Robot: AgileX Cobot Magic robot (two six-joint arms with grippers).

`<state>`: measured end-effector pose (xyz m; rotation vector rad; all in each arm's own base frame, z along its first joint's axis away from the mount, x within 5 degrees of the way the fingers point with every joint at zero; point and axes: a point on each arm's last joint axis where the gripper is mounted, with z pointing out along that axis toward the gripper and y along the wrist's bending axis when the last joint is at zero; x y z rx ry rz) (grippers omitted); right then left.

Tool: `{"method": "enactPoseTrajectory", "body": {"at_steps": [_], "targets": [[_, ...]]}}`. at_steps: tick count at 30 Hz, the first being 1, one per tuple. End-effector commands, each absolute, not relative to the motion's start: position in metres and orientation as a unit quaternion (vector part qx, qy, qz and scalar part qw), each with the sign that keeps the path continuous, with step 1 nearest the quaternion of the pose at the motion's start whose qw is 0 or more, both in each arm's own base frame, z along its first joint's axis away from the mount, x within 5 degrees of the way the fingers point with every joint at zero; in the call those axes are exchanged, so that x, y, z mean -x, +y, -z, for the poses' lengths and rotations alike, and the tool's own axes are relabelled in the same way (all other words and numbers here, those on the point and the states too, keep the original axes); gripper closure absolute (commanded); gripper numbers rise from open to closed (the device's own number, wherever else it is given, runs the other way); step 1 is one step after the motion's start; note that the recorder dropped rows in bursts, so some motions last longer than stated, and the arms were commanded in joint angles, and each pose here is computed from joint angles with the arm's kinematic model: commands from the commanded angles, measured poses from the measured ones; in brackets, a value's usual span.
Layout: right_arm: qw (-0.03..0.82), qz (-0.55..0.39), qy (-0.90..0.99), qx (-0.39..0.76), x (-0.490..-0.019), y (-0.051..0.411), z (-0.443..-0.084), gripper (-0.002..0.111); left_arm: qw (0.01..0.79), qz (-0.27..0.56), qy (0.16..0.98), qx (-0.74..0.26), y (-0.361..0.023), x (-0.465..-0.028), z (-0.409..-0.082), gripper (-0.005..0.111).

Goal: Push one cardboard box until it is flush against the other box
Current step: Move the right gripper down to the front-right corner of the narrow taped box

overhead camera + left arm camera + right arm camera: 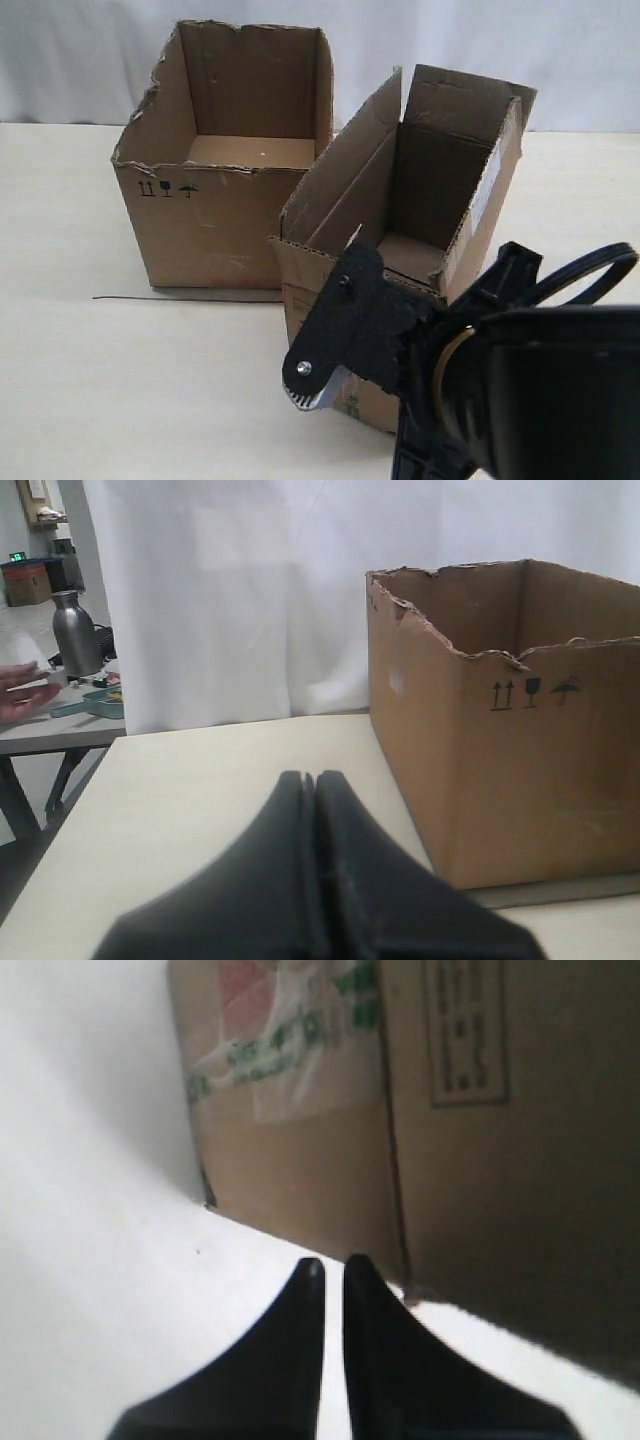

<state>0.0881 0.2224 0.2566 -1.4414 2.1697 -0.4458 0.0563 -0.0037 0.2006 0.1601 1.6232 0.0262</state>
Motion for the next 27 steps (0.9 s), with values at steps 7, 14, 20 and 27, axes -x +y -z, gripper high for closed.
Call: {"method": "enactPoseTrajectory", "body": {"at_steps": [7,14,20,27], "targets": [[0.290,-0.018,0.820,0.493,-0.069,0.196,-0.295,0.103,0.687,-0.011,0.723,-0.071,-0.004,-0.056,-0.200,0.107],[0.302,-0.024,0.825,0.477,-0.069,0.187,-0.246,0.103,0.687,-0.011,0.723,-0.071,-0.004,-0.056,-0.200,0.107],[0.346,-0.056,0.830,0.435,-0.071,0.178,-0.214,0.103,0.687,-0.011,0.723,-0.071,-0.004,-0.056,-0.200,0.107],[0.380,-0.122,0.831,0.387,-0.069,0.168,-0.189,0.103,0.687,-0.011,0.723,-0.071,-0.004,-0.056,-0.200,0.107]]}}
